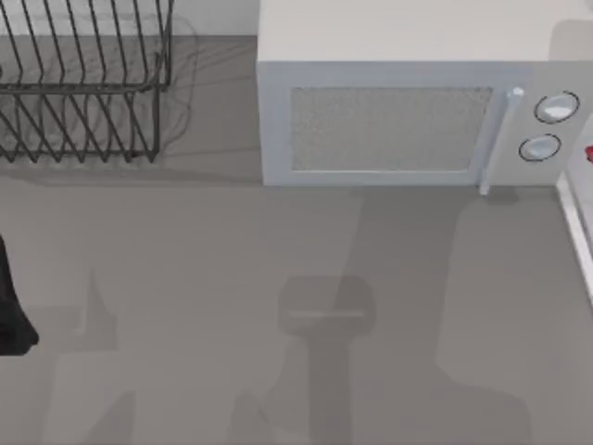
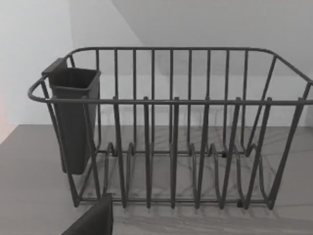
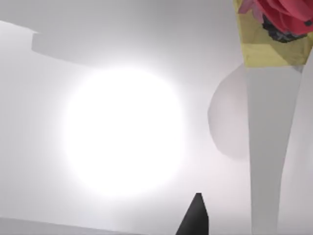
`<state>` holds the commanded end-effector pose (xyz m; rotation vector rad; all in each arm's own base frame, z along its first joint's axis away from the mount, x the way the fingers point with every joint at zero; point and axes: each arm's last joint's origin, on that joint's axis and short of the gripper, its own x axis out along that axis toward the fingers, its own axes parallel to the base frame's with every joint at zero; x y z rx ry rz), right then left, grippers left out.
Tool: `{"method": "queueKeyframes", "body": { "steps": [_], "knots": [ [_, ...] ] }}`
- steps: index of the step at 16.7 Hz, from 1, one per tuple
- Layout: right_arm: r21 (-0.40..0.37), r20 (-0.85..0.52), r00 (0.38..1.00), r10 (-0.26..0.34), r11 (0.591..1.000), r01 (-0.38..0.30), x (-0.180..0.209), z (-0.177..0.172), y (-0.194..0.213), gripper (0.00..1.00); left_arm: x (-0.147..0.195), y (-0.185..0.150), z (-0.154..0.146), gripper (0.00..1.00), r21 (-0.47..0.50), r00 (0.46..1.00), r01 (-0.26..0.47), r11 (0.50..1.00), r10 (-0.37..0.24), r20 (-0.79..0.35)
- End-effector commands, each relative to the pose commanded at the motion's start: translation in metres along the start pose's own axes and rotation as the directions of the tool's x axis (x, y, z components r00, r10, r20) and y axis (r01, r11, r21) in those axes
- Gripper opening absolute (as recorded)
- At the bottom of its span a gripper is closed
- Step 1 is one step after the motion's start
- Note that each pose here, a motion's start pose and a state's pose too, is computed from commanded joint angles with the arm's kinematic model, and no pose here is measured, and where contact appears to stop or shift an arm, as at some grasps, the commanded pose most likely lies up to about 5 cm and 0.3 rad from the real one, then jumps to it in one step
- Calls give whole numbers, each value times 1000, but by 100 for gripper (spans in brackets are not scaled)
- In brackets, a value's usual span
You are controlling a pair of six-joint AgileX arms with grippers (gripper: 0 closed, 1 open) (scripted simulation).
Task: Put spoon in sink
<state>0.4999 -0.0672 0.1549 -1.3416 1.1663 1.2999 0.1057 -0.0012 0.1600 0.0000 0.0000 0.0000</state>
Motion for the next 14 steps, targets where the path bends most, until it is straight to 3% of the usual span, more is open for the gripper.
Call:
{"method": "queueKeyframes", "body": {
  "steps": [8,14],
  "knots": [
    [0,0,1000,0,1000,0,0,0,0,98,0,0,0,100,0,1000,0,1000,0,0],
    [0,0,1000,0,1000,0,0,0,0,100,0,0,0,100,0,1000,0,1000,0,0]
  ]
}}
